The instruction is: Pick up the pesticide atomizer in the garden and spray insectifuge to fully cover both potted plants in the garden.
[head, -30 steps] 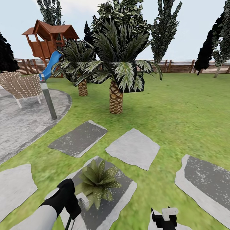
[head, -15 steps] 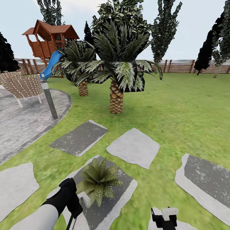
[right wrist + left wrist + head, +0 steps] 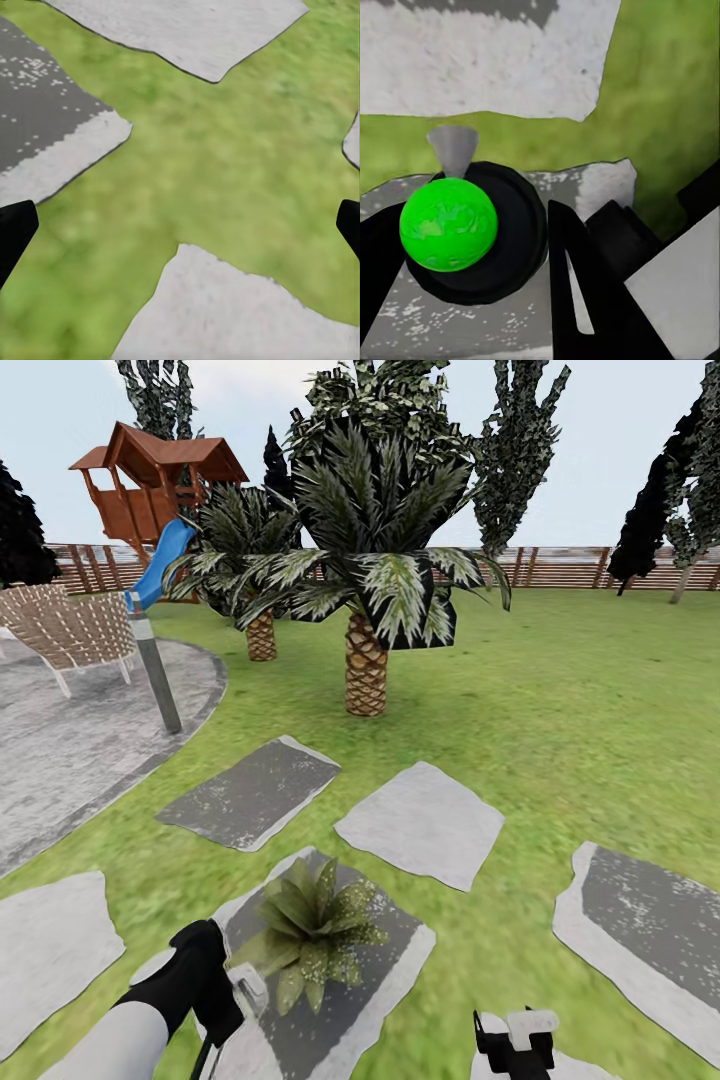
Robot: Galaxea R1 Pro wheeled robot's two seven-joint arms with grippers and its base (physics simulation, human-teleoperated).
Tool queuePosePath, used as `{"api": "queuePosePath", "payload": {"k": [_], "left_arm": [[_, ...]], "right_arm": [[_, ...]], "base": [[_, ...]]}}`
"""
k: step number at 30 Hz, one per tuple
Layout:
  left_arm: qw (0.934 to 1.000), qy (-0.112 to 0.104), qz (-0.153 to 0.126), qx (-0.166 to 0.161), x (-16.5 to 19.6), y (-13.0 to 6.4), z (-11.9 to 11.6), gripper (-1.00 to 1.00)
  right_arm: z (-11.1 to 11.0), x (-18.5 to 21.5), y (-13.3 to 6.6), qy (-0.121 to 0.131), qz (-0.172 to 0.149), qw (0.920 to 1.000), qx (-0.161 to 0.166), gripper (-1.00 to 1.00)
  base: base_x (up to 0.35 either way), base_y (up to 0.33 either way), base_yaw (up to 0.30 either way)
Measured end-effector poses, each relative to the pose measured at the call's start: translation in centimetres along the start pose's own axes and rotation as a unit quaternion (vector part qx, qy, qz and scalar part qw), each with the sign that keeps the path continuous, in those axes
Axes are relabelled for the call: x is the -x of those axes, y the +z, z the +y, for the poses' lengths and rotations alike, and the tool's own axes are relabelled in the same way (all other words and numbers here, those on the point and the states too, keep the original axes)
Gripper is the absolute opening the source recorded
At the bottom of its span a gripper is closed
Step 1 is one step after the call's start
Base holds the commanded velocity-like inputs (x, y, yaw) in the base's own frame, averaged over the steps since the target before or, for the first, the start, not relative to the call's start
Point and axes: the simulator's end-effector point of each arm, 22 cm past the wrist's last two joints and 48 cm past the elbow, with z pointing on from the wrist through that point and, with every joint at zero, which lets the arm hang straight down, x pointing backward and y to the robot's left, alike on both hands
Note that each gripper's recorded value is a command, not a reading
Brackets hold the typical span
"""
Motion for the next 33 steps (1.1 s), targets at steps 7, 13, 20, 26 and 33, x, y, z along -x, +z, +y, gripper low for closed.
{"api": "queuePosePath", "payload": {"k": [7,13,20,26,33], "left_arm": [[0.9997,0.009,-0.021,0.006,2.9,-1.5,-0.3,-1.00],[0.9984,0.017,-0.047,0.025,5.6,-4.2,0.9,-1.00],[0.9995,0.025,-0.017,0.011,2.9,-3.9,1.4,-1.00],[0.9996,0.023,-0.012,0.005,2.3,-3.5,1.3,-1.00],[0.9996,0.023,-0.008,0.011,2.2,-3.6,1.6,-1.00]], "right_arm": [[0.0,0.0,0.0,0.000,0.000,1.0000,0.000,1.00],[0.0,0.0,0.0,0.000,0.000,1.0000,0.000,1.00],[0.0,0.0,0.0,0.000,0.000,1.0000,0.000,1.00],[0.0,0.0,0.0,0.000,0.000,1.0000,0.000,1.00],[0.0,0.0,0.0,0.000,0.000,1.0000,0.000,1.00]], "base": [[0.160,0.097,0.000],[0.023,0.016,0.000],[0.000,0.000,0.000],[0.000,0.000,0.000],[0.000,0.000,0.000]]}}
